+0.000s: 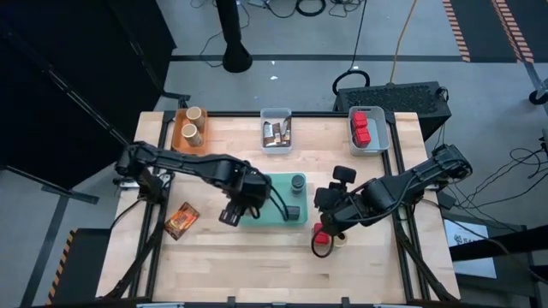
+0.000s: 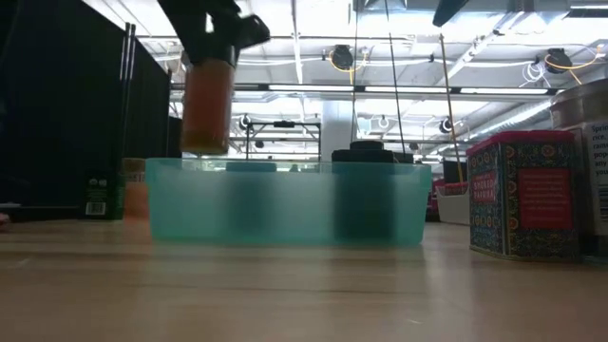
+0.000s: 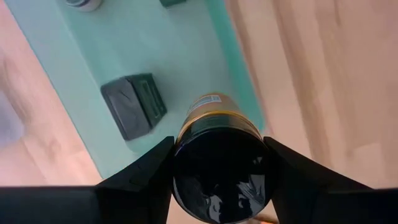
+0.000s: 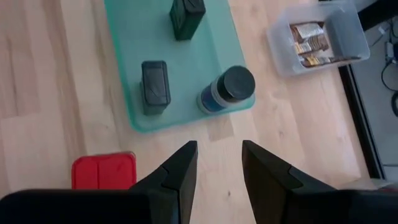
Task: Sort spices by type
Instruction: Put the black spice bottle into the green bin
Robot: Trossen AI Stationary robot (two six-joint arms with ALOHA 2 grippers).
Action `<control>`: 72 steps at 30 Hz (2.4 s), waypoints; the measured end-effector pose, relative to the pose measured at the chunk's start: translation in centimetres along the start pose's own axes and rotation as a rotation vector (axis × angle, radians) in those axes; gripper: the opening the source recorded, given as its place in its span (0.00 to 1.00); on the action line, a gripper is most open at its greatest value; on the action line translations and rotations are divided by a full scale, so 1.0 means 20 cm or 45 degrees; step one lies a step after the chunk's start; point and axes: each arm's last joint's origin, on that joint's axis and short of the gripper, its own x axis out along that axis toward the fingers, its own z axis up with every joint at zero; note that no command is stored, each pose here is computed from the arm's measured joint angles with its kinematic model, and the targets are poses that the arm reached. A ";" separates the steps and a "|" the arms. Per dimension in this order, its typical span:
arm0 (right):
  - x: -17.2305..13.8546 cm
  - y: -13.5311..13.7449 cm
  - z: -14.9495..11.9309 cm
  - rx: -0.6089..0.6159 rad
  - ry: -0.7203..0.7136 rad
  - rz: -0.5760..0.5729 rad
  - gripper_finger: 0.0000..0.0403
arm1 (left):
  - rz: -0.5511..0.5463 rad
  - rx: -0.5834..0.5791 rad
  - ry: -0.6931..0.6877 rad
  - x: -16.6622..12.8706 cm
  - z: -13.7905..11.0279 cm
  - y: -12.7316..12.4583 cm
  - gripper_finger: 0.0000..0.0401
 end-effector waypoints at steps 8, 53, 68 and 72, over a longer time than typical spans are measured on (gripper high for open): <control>0.00 -0.01 -0.03 -0.004 0.056 -0.041 0.28 | -0.017 0.075 0.076 0.15 0.06 0.06 0.51; -0.04 -0.13 -0.45 0.506 -0.287 0.379 0.28 | 0.014 0.210 -0.084 0.30 -0.14 0.10 0.51; -0.04 -0.14 -0.46 0.480 -0.283 0.368 0.28 | 0.033 0.152 -0.141 0.30 -0.11 0.10 0.60; -0.04 -0.14 -0.46 0.455 -0.285 0.363 0.28 | 0.034 0.119 -0.143 0.30 -0.11 0.10 0.60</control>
